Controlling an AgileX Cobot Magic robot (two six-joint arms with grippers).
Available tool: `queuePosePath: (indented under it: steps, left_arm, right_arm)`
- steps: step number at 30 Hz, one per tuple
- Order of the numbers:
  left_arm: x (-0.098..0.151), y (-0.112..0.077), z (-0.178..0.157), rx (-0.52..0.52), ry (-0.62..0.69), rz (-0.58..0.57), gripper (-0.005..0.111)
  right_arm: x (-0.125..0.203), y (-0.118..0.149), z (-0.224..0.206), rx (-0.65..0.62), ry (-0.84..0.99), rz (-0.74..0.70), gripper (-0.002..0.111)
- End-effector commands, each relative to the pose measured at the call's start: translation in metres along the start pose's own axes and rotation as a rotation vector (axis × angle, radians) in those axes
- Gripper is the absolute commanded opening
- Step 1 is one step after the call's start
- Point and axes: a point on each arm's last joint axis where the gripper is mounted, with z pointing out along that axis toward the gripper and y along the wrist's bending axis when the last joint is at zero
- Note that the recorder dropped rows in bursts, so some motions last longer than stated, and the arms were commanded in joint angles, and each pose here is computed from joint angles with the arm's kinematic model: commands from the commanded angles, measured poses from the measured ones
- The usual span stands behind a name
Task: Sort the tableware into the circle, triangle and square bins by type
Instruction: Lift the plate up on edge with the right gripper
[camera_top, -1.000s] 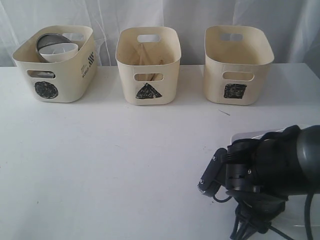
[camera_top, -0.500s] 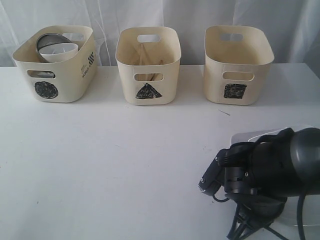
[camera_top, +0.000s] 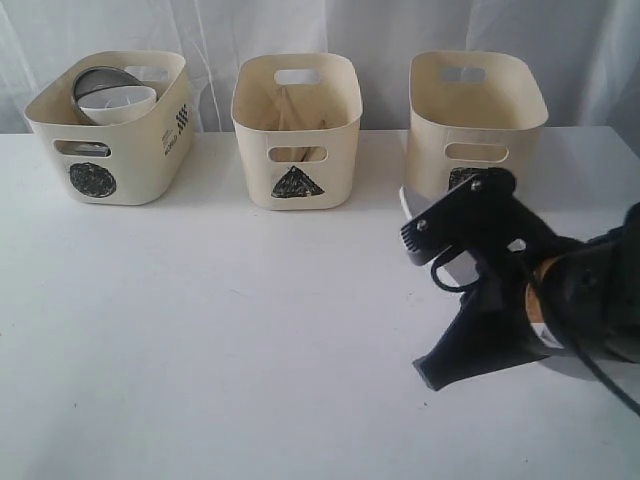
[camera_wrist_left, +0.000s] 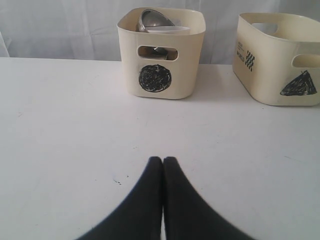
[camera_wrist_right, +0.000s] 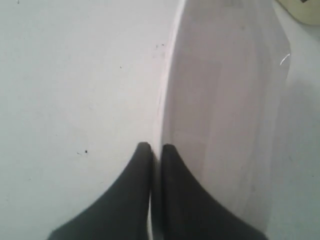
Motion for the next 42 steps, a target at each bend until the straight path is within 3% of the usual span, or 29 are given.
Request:
queuePosePath:
  steps: [1, 16, 22, 30, 42]
  left_arm:
    - [0.001, 0.000, 0.000, -0.002, 0.001, -0.005, 0.000]
    - [0.001, 0.000, 0.000, -0.002, 0.001, -0.005, 0.000]
    - [0.001, 0.000, 0.000, -0.002, 0.001, -0.005, 0.000]
    - [0.001, 0.000, 0.000, -0.002, 0.001, -0.005, 0.000]
    - [0.001, 0.000, 0.000, -0.002, 0.001, -0.005, 0.000]
  right_arm:
    - [0.001, -0.012, -0.028, 0.014, -0.080, 0.025, 0.000]
    - [-0.023, -0.037, -0.107, -0.035, -0.459, 0.128, 0.000]
    - [-0.045, -0.042, -0.126, -0.016, -0.548, 0.035, 0.000]
    - [-0.083, -0.039, -0.111, 0.074, -0.549, -0.143, 0.000]
    - [-0.134, -0.069, -0.063, 0.142, -0.607, -0.127, 0.000]
